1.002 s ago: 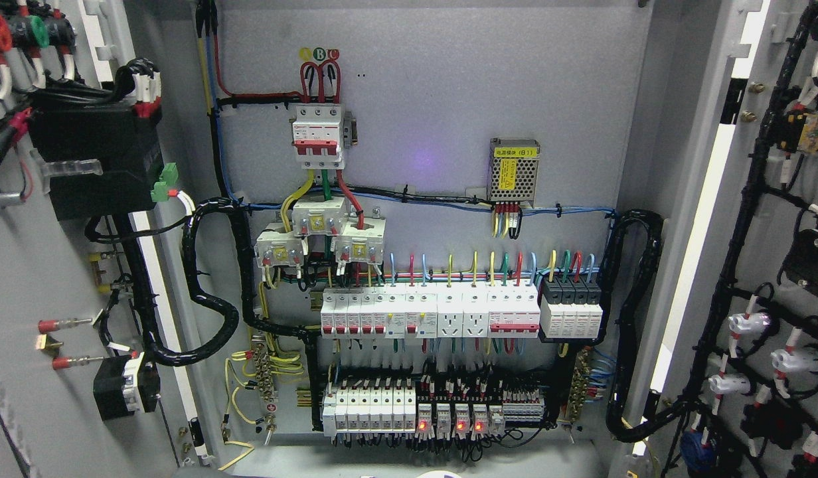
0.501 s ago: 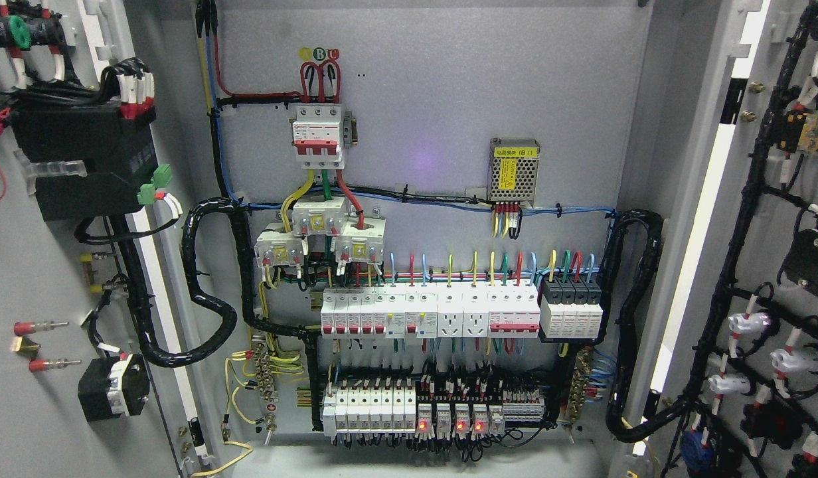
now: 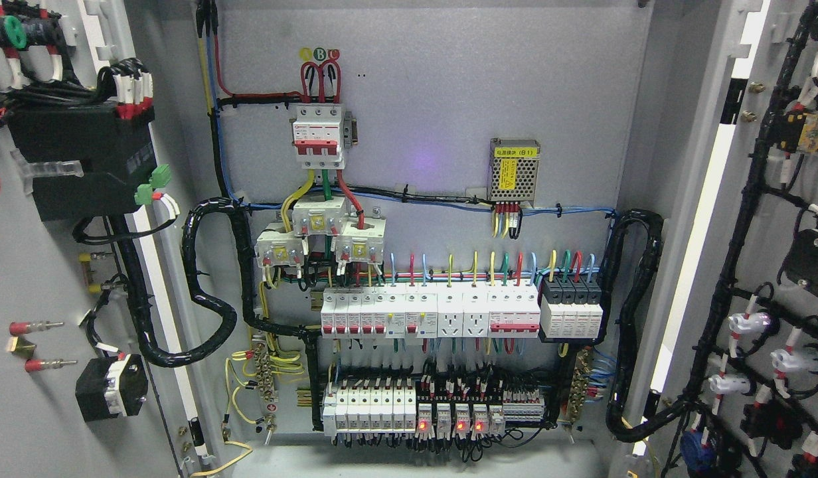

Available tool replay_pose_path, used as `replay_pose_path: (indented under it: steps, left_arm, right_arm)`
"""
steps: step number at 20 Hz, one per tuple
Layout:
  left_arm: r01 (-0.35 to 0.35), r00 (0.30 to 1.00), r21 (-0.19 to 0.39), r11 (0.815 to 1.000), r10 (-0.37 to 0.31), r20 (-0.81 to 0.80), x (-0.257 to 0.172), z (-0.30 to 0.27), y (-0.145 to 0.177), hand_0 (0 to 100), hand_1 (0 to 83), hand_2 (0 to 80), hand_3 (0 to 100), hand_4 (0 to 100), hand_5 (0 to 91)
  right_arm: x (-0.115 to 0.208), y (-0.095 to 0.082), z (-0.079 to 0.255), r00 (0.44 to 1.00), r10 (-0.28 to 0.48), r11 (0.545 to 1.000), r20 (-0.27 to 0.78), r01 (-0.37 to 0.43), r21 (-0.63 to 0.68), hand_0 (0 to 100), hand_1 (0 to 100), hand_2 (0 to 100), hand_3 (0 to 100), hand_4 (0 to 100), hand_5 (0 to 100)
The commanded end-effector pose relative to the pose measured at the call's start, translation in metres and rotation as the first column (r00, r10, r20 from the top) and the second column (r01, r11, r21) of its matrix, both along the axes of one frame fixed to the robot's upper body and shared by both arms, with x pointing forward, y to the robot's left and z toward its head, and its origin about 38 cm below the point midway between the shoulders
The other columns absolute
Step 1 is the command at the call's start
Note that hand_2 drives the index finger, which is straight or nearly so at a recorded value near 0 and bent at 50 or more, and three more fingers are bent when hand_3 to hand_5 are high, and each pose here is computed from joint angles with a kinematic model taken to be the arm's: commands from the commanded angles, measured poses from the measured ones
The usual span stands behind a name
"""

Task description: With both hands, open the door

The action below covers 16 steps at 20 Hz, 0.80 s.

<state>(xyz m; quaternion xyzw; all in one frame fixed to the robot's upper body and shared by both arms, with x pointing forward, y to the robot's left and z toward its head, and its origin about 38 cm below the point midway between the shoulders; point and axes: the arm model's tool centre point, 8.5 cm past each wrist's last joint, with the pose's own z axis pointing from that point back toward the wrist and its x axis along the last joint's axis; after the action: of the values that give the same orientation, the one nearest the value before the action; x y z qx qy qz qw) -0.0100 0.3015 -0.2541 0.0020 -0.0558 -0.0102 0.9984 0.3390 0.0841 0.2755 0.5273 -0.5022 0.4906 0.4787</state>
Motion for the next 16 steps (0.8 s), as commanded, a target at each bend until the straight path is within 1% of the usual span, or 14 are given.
replay_pose_path:
  steps: [1,5,9,12,14,16]
  left_arm:
    - [0.014,1.0,-0.004,1.0,-0.014,-0.018,-0.016,0.0,-0.001,0,0.0,0.0,0,0,0.0]
    - [0.024,1.0,-0.012,1.0,-0.023,0.015,-0.006,-0.001,-0.003,0,0.0,0.0,0,0,0.0]
    - [0.039,0.996,-0.025,0.999,-0.037,0.08,0.014,-0.003,-0.007,0,0.0,0.0,0,0,0.0]
    - [0.062,0.993,-0.034,0.997,-0.058,0.104,0.018,-0.003,-0.011,0,0.0,0.0,0,0,0.0]
    - [0.11,0.987,-0.043,0.993,-0.104,0.126,0.02,-0.003,-0.015,0,0.0,0.0,0,0,0.0]
    - [0.135,0.979,-0.053,0.989,-0.125,0.162,0.027,-0.003,-0.022,0,0.0,0.0,0,0,0.0]
  right_arm:
    - [0.039,-0.053,-0.006,0.989,-0.146,0.989,-0.008,0.146,0.019,0,0,0,0,0,0]
    - [0.043,-0.093,-0.014,0.973,-0.224,0.972,0.052,0.218,0.09,0,0,0,0,0,0]
    - [0.034,-0.116,-0.02,0.952,-0.282,0.951,0.12,0.261,0.163,0,0,0,0,0,0]
    - [0.029,-0.139,-0.031,0.916,-0.377,0.912,0.134,0.342,0.228,0,0,0,0,0,0]
    - [0.021,-0.155,-0.043,0.892,-0.432,0.883,0.136,0.388,0.264,0,0,0,0,0,0]
    - [0.018,-0.176,-0.049,0.863,-0.488,0.851,0.127,0.439,0.29,0,0,0,0,0,0]
